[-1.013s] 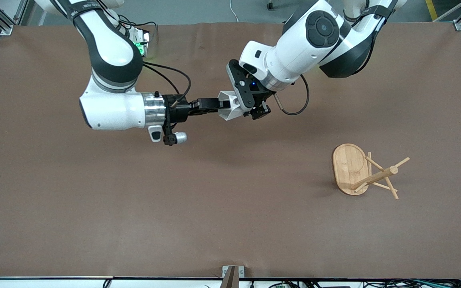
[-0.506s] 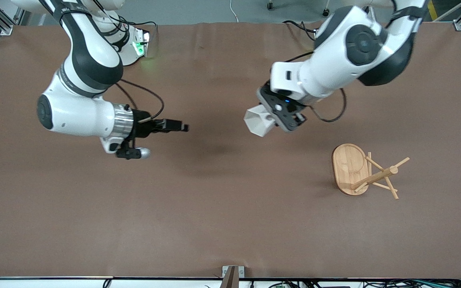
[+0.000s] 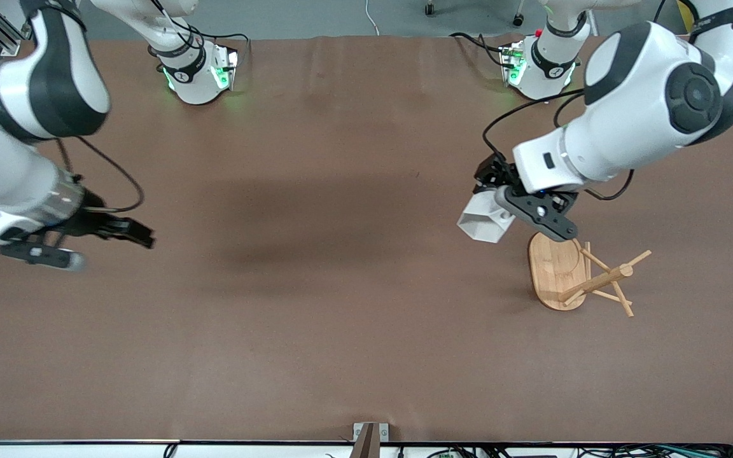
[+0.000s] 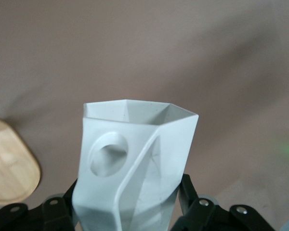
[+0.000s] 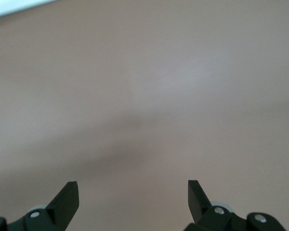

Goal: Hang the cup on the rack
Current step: 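Carry the cup toward the rack while the right gripper withdraws, then lower the cup with the left gripper onto a rack peg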

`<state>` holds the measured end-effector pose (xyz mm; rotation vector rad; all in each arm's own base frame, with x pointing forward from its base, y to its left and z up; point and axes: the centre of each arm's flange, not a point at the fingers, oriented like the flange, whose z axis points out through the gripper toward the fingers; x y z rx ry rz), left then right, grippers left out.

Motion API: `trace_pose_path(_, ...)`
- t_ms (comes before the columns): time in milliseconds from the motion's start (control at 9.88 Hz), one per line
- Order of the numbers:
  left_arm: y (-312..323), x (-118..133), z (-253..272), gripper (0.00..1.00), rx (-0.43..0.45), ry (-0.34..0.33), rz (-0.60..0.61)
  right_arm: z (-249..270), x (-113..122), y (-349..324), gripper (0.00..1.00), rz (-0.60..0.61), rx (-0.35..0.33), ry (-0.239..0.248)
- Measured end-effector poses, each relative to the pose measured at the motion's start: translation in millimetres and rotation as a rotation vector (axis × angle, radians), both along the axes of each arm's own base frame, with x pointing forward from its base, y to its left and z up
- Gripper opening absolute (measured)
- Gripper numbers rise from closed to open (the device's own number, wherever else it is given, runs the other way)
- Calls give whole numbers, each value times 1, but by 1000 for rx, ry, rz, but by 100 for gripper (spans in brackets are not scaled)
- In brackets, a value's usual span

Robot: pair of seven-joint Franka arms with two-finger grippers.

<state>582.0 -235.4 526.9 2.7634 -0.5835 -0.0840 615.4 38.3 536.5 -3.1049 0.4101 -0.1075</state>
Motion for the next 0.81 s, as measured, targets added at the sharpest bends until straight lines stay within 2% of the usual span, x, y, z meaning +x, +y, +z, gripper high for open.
trace_pose_path(203,4,0,-11,79,33,48,75,53,-12,-43,100,-63,-31,-8)
trace_pose_path(304,4,-2,-17,79,46,65,88,76,-23,-60,100,-58,-42,-2)
trace_pose_path(608,13,-4,-27,79,112,92,81,124,-72,-107,100,-21,-53,39)
trace_pose_path(810,27,-1,-38,79,113,97,33,132,-79,-105,100,-12,-51,33)
